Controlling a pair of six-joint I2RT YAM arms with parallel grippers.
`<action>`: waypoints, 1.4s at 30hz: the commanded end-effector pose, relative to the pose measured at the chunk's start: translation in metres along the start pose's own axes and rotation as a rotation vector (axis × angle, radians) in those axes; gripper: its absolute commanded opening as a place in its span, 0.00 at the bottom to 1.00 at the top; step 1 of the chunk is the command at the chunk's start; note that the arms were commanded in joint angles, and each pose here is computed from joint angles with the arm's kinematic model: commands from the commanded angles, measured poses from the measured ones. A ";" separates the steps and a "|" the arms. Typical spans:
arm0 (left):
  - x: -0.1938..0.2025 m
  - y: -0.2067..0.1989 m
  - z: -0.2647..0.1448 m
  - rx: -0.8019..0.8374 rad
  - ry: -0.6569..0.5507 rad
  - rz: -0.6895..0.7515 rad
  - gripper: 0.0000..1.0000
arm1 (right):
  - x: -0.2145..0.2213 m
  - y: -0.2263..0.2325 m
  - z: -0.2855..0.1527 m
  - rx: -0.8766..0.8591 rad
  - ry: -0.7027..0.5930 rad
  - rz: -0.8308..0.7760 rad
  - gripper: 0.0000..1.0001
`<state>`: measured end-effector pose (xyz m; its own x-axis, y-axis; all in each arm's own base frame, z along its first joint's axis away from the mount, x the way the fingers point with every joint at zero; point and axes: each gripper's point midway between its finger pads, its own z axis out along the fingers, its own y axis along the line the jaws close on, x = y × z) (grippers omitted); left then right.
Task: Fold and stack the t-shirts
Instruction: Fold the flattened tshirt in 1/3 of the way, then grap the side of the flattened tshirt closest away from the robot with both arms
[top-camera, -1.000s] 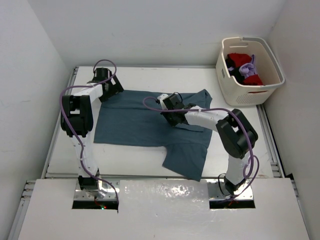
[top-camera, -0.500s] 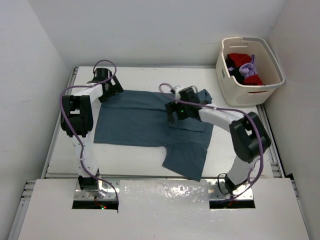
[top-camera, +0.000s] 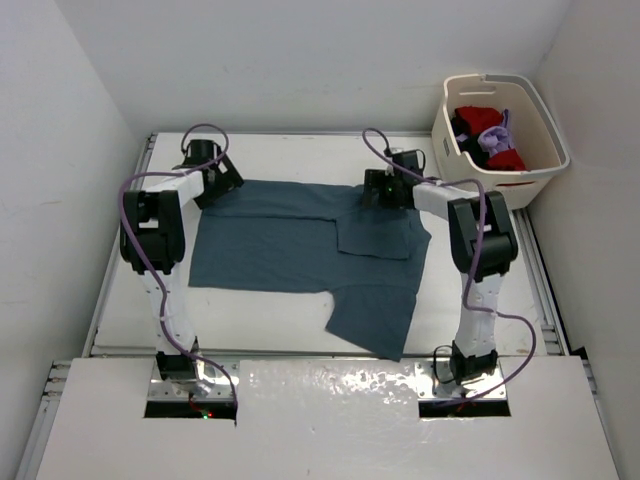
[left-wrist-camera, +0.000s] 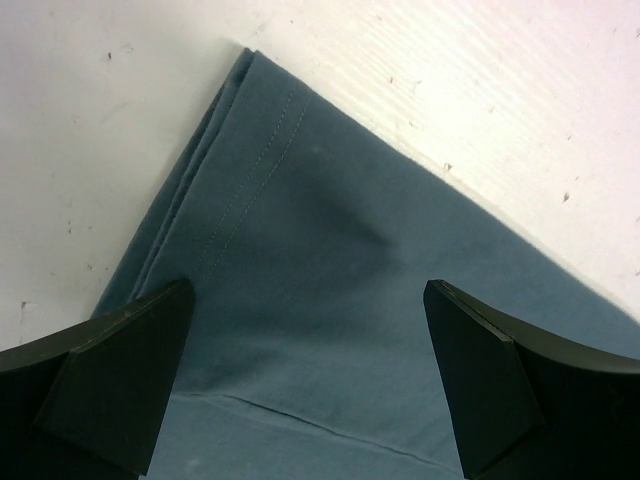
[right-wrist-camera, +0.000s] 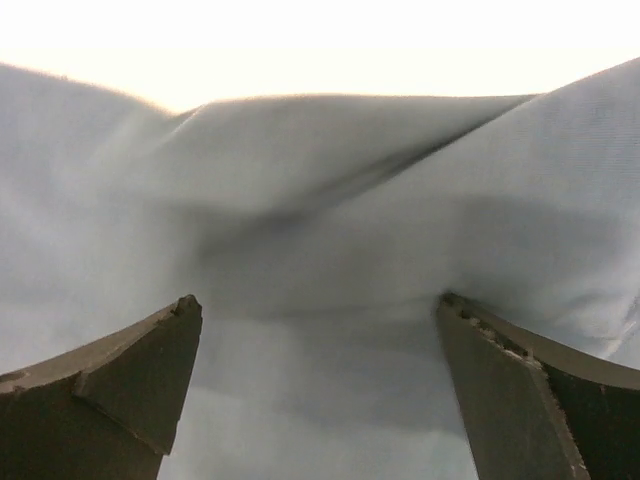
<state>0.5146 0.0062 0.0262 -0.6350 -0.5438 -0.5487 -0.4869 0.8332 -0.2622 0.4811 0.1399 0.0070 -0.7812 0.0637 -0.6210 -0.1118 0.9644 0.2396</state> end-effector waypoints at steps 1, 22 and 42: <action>-0.012 0.005 0.008 -0.004 -0.043 -0.080 1.00 | 0.017 -0.018 0.032 0.017 0.072 0.103 0.99; -0.130 -0.051 -0.066 0.116 -0.284 -0.090 1.00 | -0.143 0.004 -0.018 -0.023 -0.195 -0.187 0.99; 0.107 0.114 -0.144 -0.156 -0.111 -0.377 0.97 | 0.049 -0.014 -0.160 0.111 -0.210 -0.061 0.99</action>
<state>0.2762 0.0350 0.0358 -0.4194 -0.7500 -0.5116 -0.7907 0.5786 -0.2001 0.3380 0.0876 0.0706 -0.6967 0.0058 -0.7173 -0.0923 0.9909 0.0976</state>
